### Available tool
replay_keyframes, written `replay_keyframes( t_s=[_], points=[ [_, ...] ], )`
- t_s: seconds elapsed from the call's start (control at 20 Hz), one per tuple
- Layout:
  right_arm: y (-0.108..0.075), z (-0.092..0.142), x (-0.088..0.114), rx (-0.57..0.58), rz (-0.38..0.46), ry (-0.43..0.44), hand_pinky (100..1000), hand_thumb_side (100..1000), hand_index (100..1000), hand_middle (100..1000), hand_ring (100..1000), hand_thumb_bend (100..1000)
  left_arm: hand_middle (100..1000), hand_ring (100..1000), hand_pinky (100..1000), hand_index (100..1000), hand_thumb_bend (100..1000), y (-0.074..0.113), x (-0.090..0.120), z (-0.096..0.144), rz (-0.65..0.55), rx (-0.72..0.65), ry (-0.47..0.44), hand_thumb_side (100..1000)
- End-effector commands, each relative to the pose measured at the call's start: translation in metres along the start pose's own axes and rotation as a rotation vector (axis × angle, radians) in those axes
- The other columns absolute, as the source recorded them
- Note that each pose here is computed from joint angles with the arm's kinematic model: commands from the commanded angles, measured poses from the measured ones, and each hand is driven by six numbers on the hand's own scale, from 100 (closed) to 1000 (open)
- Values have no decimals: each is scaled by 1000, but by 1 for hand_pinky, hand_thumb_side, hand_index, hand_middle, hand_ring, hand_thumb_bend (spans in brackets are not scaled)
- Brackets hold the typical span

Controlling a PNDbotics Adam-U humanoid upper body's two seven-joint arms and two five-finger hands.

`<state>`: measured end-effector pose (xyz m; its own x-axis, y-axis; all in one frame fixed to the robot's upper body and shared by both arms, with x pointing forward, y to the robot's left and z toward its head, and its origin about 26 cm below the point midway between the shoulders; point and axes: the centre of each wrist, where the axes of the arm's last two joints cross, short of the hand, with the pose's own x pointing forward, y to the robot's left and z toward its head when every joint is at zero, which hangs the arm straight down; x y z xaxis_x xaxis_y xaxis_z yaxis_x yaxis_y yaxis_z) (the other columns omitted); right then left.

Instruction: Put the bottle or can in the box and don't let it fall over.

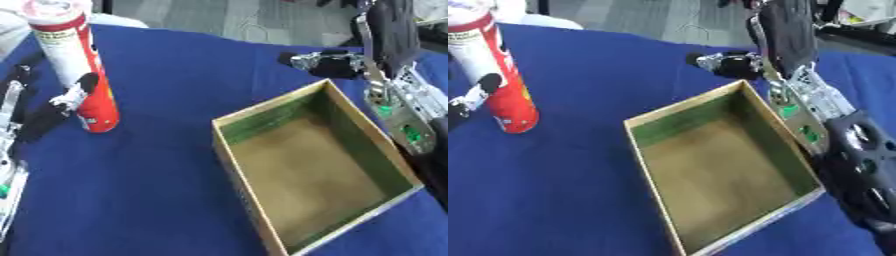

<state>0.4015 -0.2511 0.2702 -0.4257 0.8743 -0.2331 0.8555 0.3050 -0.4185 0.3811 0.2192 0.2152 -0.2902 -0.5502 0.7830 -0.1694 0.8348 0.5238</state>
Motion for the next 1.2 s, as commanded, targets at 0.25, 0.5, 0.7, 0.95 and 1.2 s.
replay_keyframes(
  t_s=[0.25, 0.5, 0.7, 0.95, 1.2],
  points=[
    [-7, -8, -14, -30, 10, -2, 569, 303, 508, 496, 401, 917, 1000, 1000, 1000, 981, 723, 9, 10, -6, -52, 67, -19, 576],
    [-6, -8, -17, -32, -2, 8, 573, 298, 510, 504, 404, 912, 1000, 1000, 1000, 979, 731, 9, 12, -8, -71, 82, -19, 569],
    [-6, -8, -19, -37, -9, 9, 575, 309, 510, 504, 404, 924, 1000, 1000, 1000, 978, 709, 8, 13, -9, -72, 83, -20, 569],
    [-6, -8, -23, -40, -6, 8, 575, 321, 509, 501, 403, 938, 1000, 1000, 1000, 977, 660, 6, 13, -12, -55, 60, -22, 584],
    [-7, -8, -27, -47, -1, 7, 576, 331, 508, 500, 404, 949, 1000, 1000, 1000, 975, 633, 4, 13, -16, -39, 48, -20, 604]
  ],
)
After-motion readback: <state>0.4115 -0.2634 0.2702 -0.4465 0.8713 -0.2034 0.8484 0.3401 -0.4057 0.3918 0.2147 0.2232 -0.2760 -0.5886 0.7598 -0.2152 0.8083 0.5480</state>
